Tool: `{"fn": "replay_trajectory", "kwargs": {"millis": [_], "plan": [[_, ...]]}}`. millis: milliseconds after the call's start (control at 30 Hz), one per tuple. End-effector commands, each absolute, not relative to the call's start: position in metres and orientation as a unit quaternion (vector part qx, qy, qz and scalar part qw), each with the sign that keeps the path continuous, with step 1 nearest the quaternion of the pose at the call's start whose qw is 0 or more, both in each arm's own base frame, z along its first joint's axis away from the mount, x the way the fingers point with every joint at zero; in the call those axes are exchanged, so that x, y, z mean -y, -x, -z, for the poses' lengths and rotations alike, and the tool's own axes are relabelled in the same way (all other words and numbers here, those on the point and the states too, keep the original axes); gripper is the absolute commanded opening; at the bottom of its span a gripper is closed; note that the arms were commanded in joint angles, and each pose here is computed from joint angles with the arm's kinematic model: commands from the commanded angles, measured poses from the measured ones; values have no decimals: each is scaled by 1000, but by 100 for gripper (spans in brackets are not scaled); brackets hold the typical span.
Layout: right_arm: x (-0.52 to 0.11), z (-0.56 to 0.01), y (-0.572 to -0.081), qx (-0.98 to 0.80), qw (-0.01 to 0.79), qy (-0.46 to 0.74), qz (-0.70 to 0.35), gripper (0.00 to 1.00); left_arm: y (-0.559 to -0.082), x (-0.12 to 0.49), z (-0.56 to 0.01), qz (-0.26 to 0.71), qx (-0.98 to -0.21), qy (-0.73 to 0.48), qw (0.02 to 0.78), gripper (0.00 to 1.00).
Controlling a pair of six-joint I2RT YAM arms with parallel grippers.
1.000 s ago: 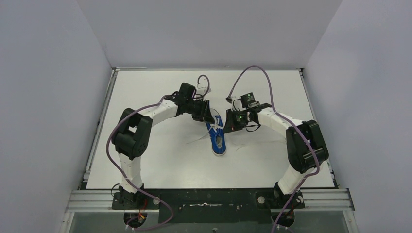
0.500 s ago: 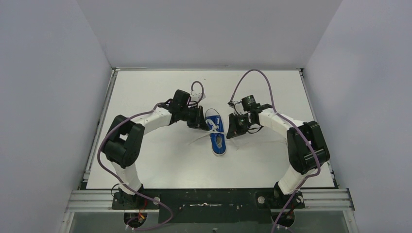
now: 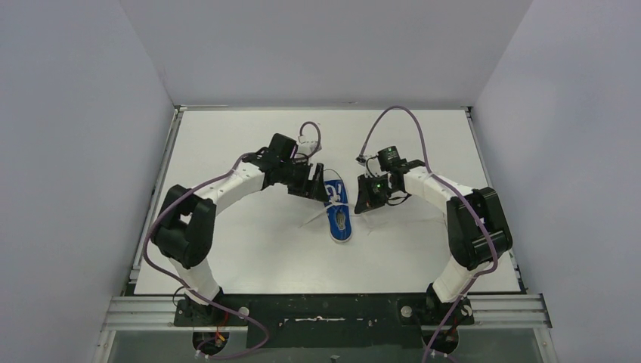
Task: Tie the shoes
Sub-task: Cross the shoelace with the shoelace.
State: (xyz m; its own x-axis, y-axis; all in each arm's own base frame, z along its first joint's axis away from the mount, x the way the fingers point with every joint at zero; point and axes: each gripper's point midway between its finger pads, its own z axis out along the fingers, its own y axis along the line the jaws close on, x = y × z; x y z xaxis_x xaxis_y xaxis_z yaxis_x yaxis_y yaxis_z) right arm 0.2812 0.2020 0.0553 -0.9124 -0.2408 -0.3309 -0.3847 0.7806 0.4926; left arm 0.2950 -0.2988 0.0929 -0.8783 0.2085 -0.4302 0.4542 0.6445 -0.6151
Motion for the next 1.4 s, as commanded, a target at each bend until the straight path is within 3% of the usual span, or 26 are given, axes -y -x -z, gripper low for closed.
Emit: {"fn": "replay_trajectory", "kwargs": {"millis": [0,167,433,600,767,1100,1367], "plan": [[-208,-76,-292,-923,157,185,-300,0,-334,291,-154,316,-879,-237,265,71],[-209,-78,-294,-922,161,189,-299,0,-366,314,-165,326,-869,-244,281,70],[-210,-79,-296,-922,165,185,-299,0,-370,370,-141,395,-853,-276,203,44],[-211,-80,-298,-920,168,186,-300,0,-357,368,-119,381,-868,-279,152,32],[-211,-82,-299,-919,170,190,-300,0,-346,361,-114,374,-873,-276,149,19],[-212,-82,-299,-918,171,191,-303,0,-324,347,-107,359,-880,-280,135,12],[-212,-82,-300,-918,172,189,-303,0,-317,351,-113,383,-875,-266,133,25]]}}
